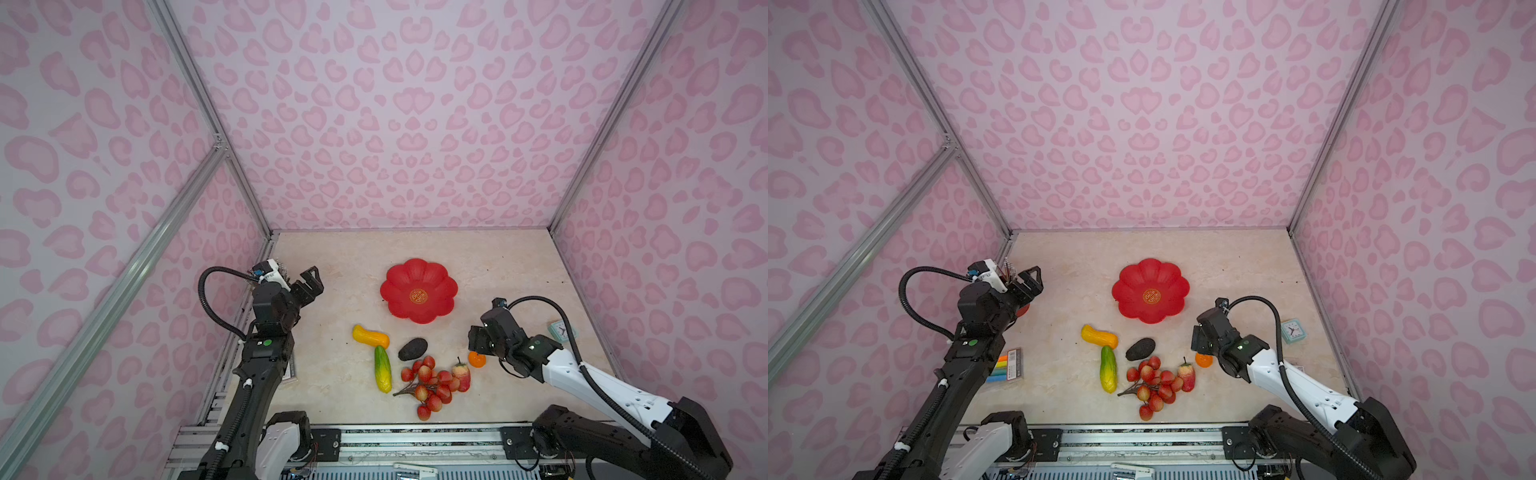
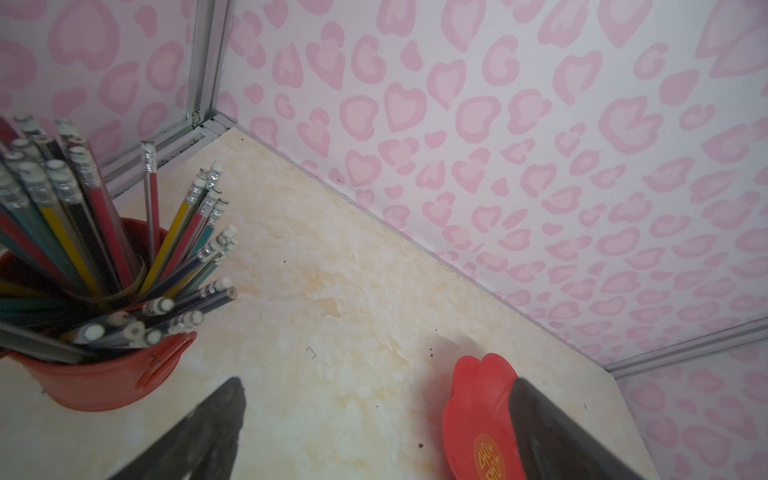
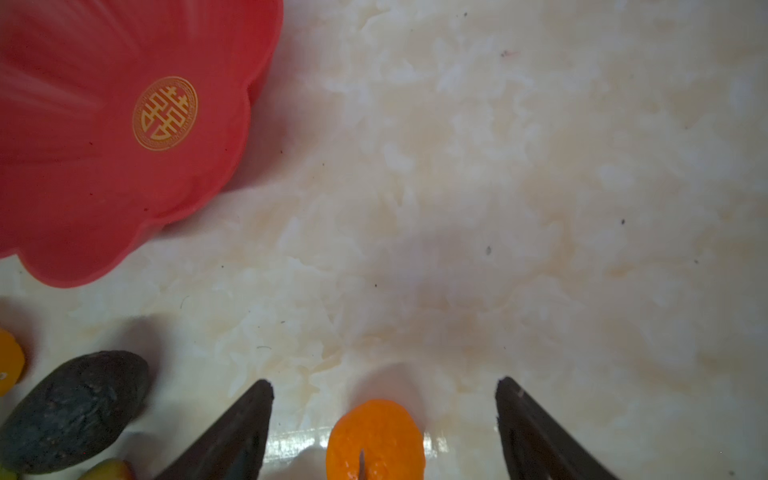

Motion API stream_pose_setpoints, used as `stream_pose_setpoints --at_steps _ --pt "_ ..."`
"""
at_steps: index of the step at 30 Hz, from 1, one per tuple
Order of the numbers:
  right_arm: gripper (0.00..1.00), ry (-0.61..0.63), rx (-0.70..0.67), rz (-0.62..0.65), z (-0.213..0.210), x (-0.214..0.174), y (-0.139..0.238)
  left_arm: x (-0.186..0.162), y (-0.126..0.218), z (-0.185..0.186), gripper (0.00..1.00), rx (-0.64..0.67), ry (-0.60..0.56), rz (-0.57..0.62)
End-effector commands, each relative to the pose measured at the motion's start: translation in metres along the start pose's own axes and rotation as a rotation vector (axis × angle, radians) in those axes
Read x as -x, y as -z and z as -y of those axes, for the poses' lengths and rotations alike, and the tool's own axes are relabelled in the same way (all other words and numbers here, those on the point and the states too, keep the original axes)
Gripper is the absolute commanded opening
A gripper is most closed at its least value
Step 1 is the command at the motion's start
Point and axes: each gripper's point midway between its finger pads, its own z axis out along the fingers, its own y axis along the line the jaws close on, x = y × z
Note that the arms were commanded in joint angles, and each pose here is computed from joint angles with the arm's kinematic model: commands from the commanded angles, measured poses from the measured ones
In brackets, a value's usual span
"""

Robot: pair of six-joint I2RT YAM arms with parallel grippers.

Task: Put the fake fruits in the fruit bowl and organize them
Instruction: 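Grasp the small orange with the right gripper, then carry the orange into the red bowl and release it with the right gripper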

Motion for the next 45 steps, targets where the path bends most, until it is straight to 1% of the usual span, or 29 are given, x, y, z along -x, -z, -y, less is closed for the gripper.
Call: stream_pose_setpoints --at_steps 1,6,10,16,18,21,24,26,27,29,33,35,38,40,43,45 --pt "0.82 -0.111 -0.058 0.008 0.015 -0.017 -0.001 0.0 0.001 0.002 0.99 -0.003 0.003 -0.008" --pt "0.8 -0.124 -0.041 0.012 0.009 -0.031 -0.006 -0.004 -0.001 0.003 0.99 -0.002 -0.011 -0.018" --pt "0.8 -0.11 -0.049 0.003 0.002 -0.033 -0.011 -0.007 -0.001 0.003 0.98 -0.001 -0.014 -0.028" --pt "0.66 -0.07 -0.1 -0.029 0.002 -0.039 -0.023 -0.013 -0.001 -0.001 0.98 0.022 -0.013 -0.037" --pt "0.59 -0.066 -0.097 -0.045 0.001 -0.044 -0.027 -0.015 -0.001 -0.001 0.98 0.021 -0.015 -0.042" --pt "0.54 -0.086 -0.089 -0.058 0.002 -0.05 -0.031 -0.016 0.0 -0.002 0.98 0.025 -0.012 -0.042" --pt "0.44 -0.085 -0.079 -0.052 0.0 -0.048 -0.028 -0.019 -0.001 -0.002 0.98 0.035 -0.009 -0.062" --pt "0.4 -0.074 -0.084 -0.021 -0.001 -0.038 -0.023 -0.023 0.0 -0.001 0.98 0.028 -0.009 -0.066" --pt "0.39 -0.068 -0.088 -0.006 -0.001 -0.034 -0.02 -0.025 -0.001 -0.001 0.97 0.025 -0.007 -0.069" --pt "0.39 -0.056 -0.089 0.055 -0.006 -0.012 -0.009 -0.028 -0.001 -0.003 0.98 0.033 0.001 -0.082" --pt "0.38 0.031 -0.045 0.172 -0.037 0.038 0.012 -0.035 -0.001 -0.003 0.98 0.033 -0.005 -0.111" --pt "0.39 0.074 -0.034 0.206 -0.054 0.061 0.016 -0.038 0.001 -0.002 0.98 0.025 0.005 -0.115" --pt "0.39 0.112 -0.004 0.198 -0.085 0.092 0.012 -0.045 0.003 0.0 0.99 0.011 0.033 -0.153" --pt "0.39 0.168 0.011 0.188 -0.107 0.106 0.002 -0.054 0.004 0.001 1.0 0.0 0.05 -0.196" --pt "0.39 0.235 0.019 0.141 -0.136 0.121 -0.025 -0.074 0.009 0.006 0.99 -0.046 0.076 -0.258" --pt "0.38 0.265 0.04 0.081 -0.152 0.123 -0.047 -0.086 0.013 0.008 0.98 -0.065 0.094 -0.3"
